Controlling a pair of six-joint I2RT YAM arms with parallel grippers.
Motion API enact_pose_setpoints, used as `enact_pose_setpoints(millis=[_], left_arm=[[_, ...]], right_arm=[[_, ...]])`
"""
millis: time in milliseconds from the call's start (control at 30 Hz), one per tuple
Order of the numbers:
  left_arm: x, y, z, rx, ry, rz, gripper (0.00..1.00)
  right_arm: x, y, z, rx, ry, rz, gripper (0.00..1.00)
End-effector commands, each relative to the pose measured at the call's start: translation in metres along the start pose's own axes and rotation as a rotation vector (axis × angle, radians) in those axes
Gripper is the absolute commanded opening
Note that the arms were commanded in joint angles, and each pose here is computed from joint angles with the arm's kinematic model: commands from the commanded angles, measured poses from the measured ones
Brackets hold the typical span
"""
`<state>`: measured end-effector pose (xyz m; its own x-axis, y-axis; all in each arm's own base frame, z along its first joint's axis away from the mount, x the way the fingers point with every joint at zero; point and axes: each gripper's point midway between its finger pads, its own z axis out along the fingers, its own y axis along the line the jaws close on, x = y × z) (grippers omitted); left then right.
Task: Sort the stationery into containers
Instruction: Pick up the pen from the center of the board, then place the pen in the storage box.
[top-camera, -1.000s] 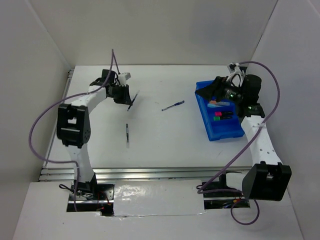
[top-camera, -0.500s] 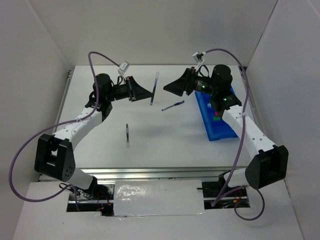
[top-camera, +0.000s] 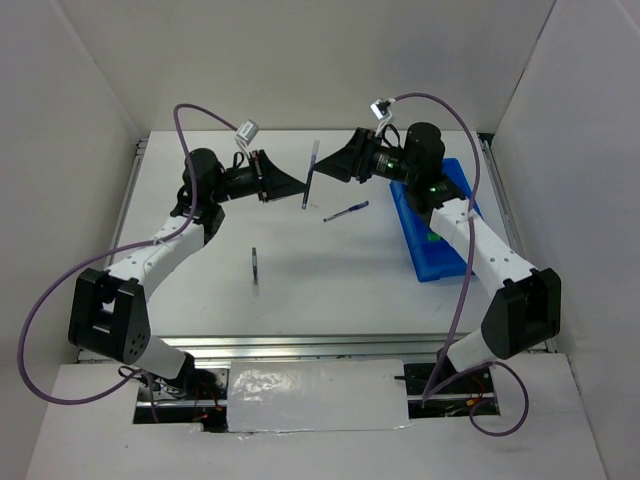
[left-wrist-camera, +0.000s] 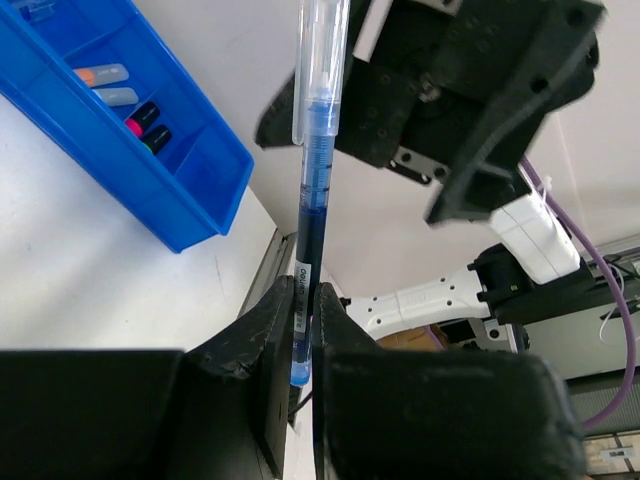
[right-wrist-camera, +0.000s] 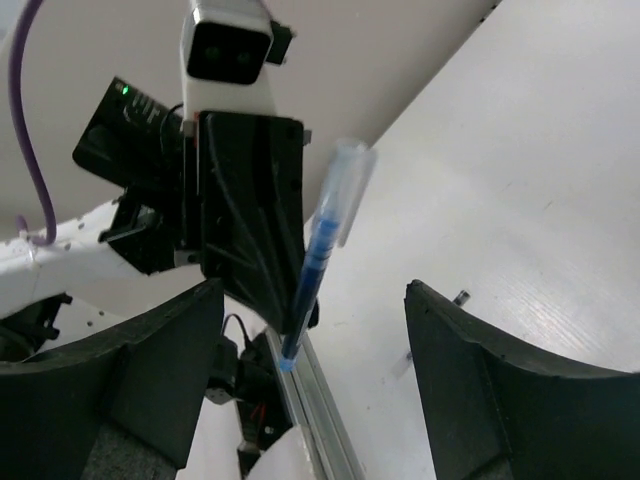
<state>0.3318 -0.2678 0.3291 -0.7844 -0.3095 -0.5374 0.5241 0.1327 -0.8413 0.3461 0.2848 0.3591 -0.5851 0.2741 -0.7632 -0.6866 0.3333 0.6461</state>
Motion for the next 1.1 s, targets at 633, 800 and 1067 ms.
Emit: enact_pose_setpoints(millis=[633, 800, 1067], left_arm=[[0.014, -0.013, 0.0, -0.082, 0.094, 0.185, 0.88], [-0.007, 0.014, -0.027, -0.29, 0.063, 0.449, 0.99], [-0.009, 0.05, -0.05, -0.448, 0.087, 0.514, 0.99]], right_arm=[[-0.033, 0.028, -0.026, -0.125, 0.036, -0.21, 0.0], [-0.013, -0.018, -0.105, 0.069, 0.269, -0.785, 0.0], [0.055, -0.105, -0.238, 0.258, 0.754, -1.272, 0.0]])
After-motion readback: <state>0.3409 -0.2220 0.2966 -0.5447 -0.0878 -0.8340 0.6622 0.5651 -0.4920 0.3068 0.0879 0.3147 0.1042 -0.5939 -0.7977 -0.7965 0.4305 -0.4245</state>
